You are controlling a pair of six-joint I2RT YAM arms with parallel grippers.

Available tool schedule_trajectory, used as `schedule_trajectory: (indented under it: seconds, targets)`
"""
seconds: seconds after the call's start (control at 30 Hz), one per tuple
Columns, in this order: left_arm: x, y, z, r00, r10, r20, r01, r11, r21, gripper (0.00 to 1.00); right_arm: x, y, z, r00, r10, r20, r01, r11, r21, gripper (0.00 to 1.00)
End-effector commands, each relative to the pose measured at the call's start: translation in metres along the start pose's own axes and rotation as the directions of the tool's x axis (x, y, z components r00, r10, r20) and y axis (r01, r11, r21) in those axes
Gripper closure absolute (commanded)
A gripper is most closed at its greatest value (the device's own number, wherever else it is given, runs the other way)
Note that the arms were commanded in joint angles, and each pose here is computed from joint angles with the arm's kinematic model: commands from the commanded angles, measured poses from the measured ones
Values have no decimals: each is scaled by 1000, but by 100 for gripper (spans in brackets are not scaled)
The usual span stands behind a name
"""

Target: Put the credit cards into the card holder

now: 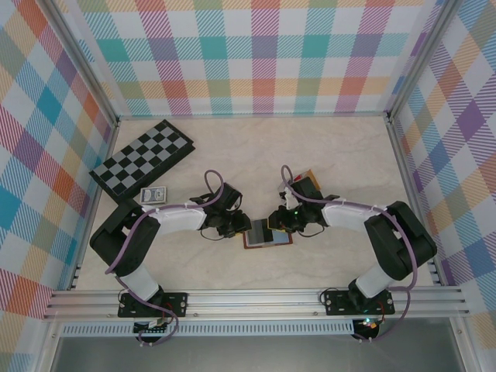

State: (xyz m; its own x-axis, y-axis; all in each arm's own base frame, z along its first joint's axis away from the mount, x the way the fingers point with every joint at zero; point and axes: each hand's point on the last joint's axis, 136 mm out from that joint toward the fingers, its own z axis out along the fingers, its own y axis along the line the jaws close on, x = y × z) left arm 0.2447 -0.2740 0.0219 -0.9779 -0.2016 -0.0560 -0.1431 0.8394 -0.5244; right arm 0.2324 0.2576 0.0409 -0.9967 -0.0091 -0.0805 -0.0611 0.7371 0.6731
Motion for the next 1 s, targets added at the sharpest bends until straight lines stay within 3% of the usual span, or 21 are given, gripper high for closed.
schedule_trajectory:
  seconds: [0.0,0.2,0.47,0.83,0.97]
  targets:
    - [4,4,5,1000,27,-6,-27,999,-23,72,1,-5,5,1000,-4,-25,5,999,37,76]
    - [4,3,5,1000,28,-6,-28,999,-23,72,2,-13,7,1000,3,-26,-1,997,75,76]
    - [2,0,6,999,31,-7,-31,999,-14,73,5,9,20,996,-40,-78,41,999,3,93]
    - [1,-1,4,999,33,0,-33,999,-13,71,5,26,26,993,-66,-95,64,998,-24,87]
    - [-1,2,0,999,36,20,-35,999,-33,70,-1,5,3,999,-39,-22,42,985,166,82]
